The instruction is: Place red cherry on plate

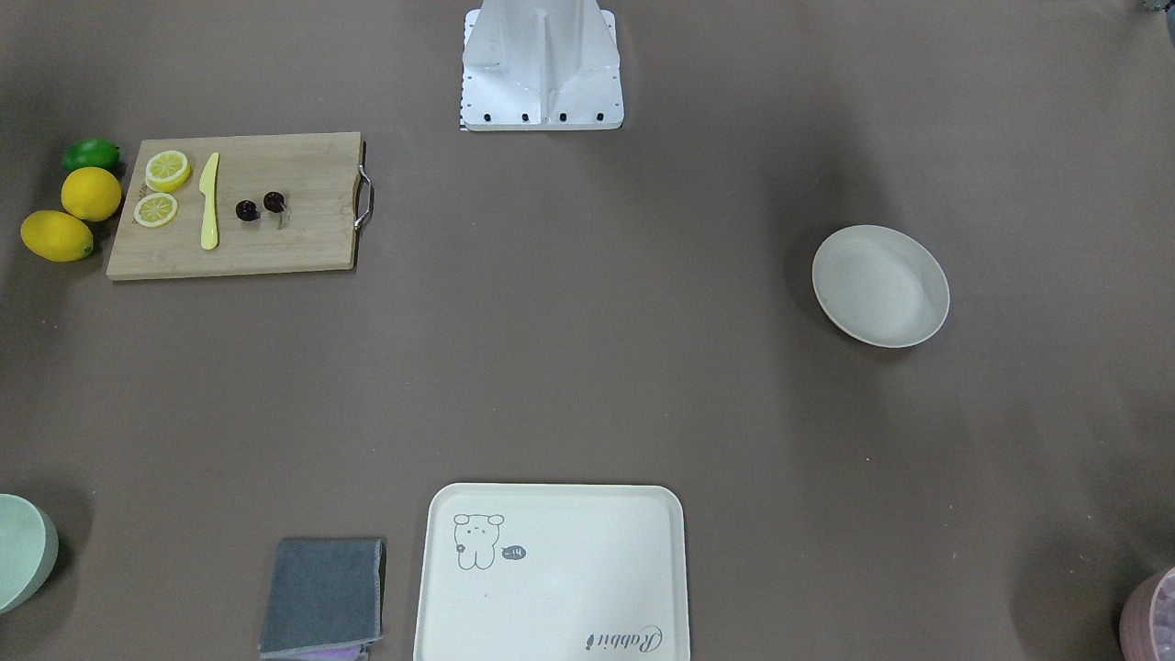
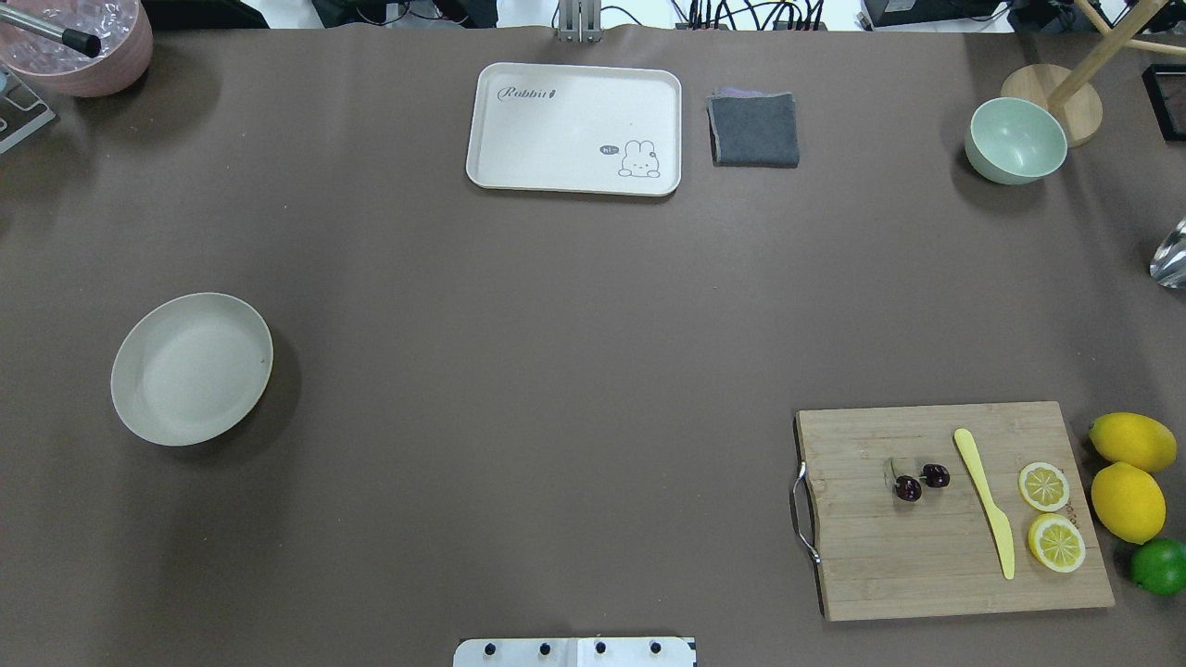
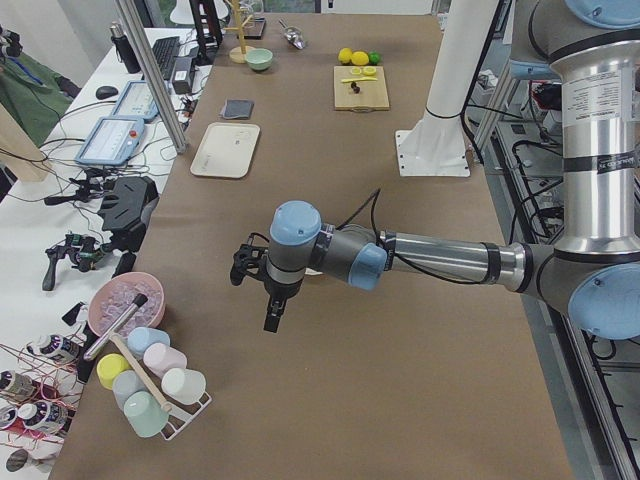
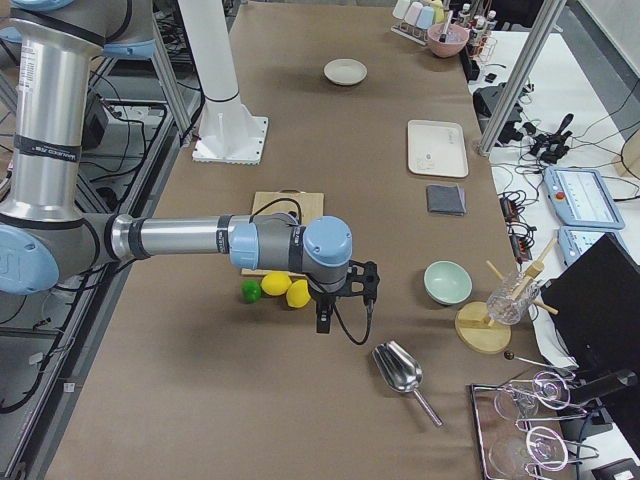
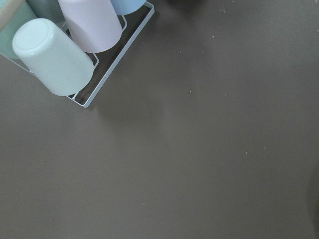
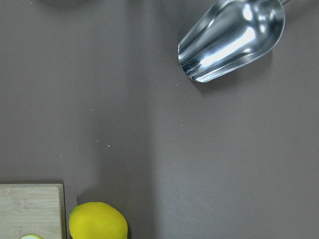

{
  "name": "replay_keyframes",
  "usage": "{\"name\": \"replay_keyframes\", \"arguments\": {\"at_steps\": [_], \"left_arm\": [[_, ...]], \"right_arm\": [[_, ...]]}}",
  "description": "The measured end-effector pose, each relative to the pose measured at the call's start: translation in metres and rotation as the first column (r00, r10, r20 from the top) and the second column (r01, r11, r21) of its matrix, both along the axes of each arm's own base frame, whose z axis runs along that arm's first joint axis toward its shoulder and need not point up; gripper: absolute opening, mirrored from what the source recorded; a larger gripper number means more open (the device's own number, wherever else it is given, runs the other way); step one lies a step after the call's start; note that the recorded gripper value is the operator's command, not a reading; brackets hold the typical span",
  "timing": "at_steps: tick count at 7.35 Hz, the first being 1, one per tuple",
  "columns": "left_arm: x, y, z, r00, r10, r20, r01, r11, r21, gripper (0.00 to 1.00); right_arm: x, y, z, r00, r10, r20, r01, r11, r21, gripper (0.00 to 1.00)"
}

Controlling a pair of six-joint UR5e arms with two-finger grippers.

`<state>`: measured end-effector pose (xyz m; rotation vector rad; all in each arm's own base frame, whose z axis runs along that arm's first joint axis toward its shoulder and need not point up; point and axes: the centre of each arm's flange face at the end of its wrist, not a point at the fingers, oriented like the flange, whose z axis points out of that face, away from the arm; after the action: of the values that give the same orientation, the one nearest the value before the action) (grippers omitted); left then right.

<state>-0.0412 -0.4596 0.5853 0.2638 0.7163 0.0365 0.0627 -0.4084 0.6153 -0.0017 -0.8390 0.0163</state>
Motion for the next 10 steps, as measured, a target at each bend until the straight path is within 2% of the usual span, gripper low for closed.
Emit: {"name": "replay_keyframes", "arguments": {"at_steps": [4, 10], "left_arm": [[-0.0001, 0.0032, 0.0018, 0.999, 0.007, -0.039, -0.008, 1.000, -0.014, 0.98], [-0.0006, 0.0046, 0.0074, 0.999, 0.006, -0.044, -0.008, 1.000, -0.026, 0.98]], "right_arm": [[-0.0001, -0.0008, -0.0024, 1.000, 0.001, 0.001, -0.001, 1.000, 0.004, 1.00], [-0.0002, -0.0011, -0.0058, 1.000, 0.000, 0.003, 0.000, 1.000, 0.013, 1.00]]}}
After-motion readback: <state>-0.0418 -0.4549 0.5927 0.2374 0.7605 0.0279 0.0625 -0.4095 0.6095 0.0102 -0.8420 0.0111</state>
